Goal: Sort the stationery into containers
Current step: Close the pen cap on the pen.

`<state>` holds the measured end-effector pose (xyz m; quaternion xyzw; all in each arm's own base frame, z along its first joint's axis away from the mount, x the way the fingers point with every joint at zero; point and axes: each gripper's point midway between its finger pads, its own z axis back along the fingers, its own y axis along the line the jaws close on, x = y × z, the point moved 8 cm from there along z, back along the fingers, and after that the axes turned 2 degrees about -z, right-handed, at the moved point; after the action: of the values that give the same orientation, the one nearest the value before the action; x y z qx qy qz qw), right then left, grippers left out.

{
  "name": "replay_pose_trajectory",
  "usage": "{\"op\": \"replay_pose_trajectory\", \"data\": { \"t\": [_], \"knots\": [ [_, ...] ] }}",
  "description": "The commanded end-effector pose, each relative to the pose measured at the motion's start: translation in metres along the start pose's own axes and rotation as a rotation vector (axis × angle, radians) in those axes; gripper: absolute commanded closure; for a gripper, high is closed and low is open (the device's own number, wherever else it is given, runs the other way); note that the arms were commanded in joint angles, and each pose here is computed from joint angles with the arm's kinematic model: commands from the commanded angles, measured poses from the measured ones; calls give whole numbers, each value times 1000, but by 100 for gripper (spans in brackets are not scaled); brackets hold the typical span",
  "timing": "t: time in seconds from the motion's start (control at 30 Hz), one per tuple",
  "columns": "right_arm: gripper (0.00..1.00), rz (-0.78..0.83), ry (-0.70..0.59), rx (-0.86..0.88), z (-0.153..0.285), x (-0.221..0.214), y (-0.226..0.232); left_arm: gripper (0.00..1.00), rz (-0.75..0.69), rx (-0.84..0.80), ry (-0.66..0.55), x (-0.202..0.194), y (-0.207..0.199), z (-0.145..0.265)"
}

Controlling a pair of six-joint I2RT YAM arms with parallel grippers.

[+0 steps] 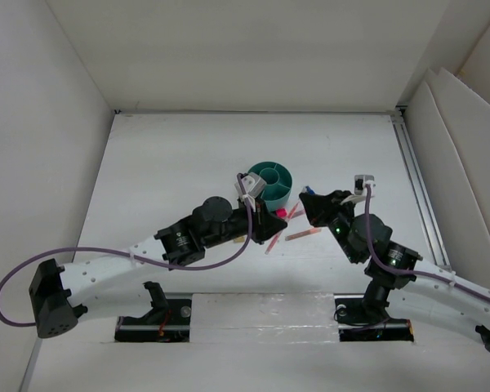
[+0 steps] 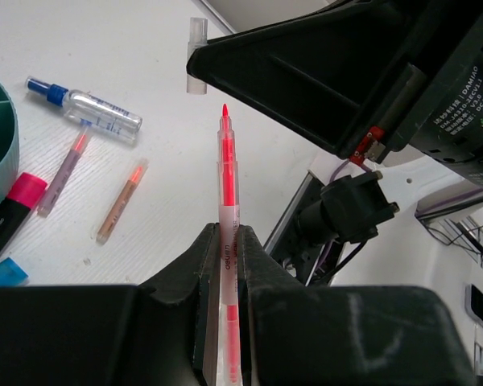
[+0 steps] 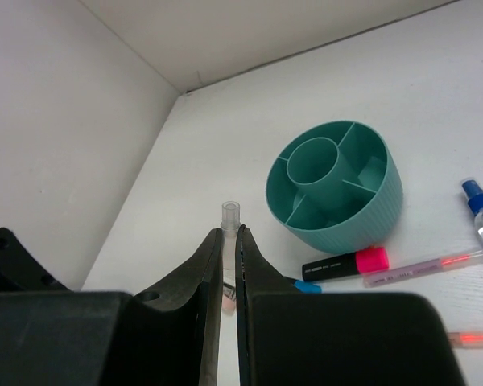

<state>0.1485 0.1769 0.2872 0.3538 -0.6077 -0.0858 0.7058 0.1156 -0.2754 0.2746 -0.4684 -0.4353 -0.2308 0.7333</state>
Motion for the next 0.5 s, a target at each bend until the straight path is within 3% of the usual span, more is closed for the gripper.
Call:
{"op": "replay_pose_trajectory", "data": {
  "t": [0.0, 0.3, 0.47],
  "knots": [
    [100, -44, -86, -47, 0, 20, 4, 100, -16, -61, -67, 13, -9, 5],
    [100, -152, -211, -36, 11, 62, 6, 100, -4, 4, -72, 6, 1, 3],
    [100, -115, -179, 75, 21, 68, 16, 100, 71, 22, -136, 13, 0, 9]
  ]
}}
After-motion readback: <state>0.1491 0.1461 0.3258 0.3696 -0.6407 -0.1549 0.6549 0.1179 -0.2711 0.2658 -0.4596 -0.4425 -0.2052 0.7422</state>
